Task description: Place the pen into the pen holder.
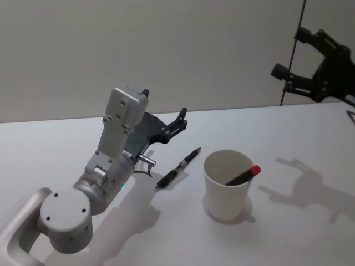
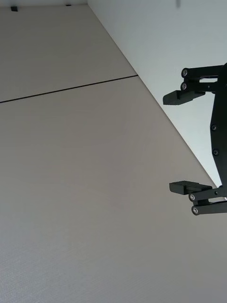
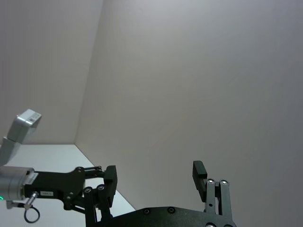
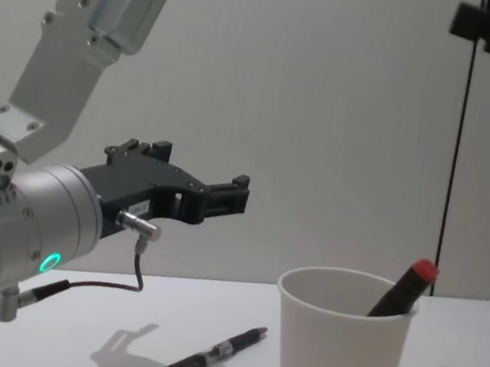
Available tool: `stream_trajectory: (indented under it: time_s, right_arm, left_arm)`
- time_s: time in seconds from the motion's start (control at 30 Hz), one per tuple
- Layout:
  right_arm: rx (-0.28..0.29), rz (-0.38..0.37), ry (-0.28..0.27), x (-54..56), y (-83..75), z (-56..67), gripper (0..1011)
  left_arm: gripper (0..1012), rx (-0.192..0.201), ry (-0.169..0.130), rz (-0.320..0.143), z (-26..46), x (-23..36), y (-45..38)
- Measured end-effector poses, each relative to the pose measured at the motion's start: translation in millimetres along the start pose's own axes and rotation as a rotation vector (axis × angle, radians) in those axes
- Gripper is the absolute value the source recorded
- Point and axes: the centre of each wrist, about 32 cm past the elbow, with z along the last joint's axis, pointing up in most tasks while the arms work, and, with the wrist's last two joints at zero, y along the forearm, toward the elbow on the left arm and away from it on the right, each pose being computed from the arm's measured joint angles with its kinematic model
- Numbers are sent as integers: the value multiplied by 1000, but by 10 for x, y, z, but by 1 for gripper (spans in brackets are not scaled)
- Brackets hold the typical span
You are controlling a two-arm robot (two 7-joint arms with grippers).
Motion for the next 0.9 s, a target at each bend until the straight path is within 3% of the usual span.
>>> stream_trajectory:
  time_s: [0.23, 0.9]
  right_arm:
    - [-43, -45, -27, 7, -57, 50, 1002]
    - [-65, -95, -14, 57, -16, -137, 1002]
  left_arm:
    - [1001, 0, 0, 0, 0, 0, 0]
    - [1001, 0, 0, 0, 0, 0, 0]
